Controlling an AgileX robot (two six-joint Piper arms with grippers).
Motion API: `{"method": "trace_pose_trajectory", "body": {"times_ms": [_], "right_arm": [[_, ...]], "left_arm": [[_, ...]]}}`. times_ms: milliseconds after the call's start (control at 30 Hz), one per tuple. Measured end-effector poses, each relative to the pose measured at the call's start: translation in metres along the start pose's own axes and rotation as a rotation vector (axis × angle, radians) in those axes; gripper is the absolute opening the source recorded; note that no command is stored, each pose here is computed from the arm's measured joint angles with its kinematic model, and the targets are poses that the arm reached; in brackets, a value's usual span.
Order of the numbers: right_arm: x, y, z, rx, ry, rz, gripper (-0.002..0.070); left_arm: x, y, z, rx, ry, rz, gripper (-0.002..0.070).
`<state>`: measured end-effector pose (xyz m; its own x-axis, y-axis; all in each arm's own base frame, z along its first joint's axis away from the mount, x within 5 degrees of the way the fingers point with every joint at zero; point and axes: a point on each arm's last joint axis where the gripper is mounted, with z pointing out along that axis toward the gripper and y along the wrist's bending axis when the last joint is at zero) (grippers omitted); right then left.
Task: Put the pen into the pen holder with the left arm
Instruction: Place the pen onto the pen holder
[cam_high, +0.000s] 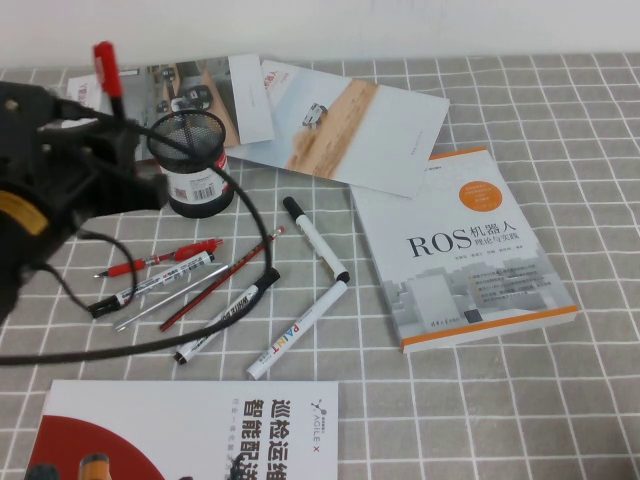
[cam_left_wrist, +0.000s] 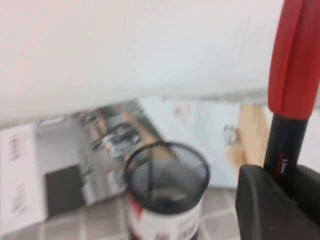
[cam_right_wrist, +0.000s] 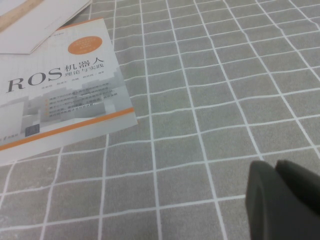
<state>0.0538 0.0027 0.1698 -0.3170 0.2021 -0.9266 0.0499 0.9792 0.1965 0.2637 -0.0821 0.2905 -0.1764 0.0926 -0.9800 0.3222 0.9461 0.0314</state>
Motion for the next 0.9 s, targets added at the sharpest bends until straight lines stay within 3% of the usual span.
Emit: {"method": "trace_pose_trajectory", "body": {"times_ms": [467,900], "right_arm": [[0.0,0.0,0.0,0.0,0.0,0.0,-0.0015],[0.0,0.0,0.0,0.0,0.0,0.0,-0.0015]], "left_arm": [[0.006,-0.005,0.078,0.065,-0.139,-0.037,0.0059],[0.007,0.023,0.151,-0.006,-0.112,-0.051,0.0059]]}}
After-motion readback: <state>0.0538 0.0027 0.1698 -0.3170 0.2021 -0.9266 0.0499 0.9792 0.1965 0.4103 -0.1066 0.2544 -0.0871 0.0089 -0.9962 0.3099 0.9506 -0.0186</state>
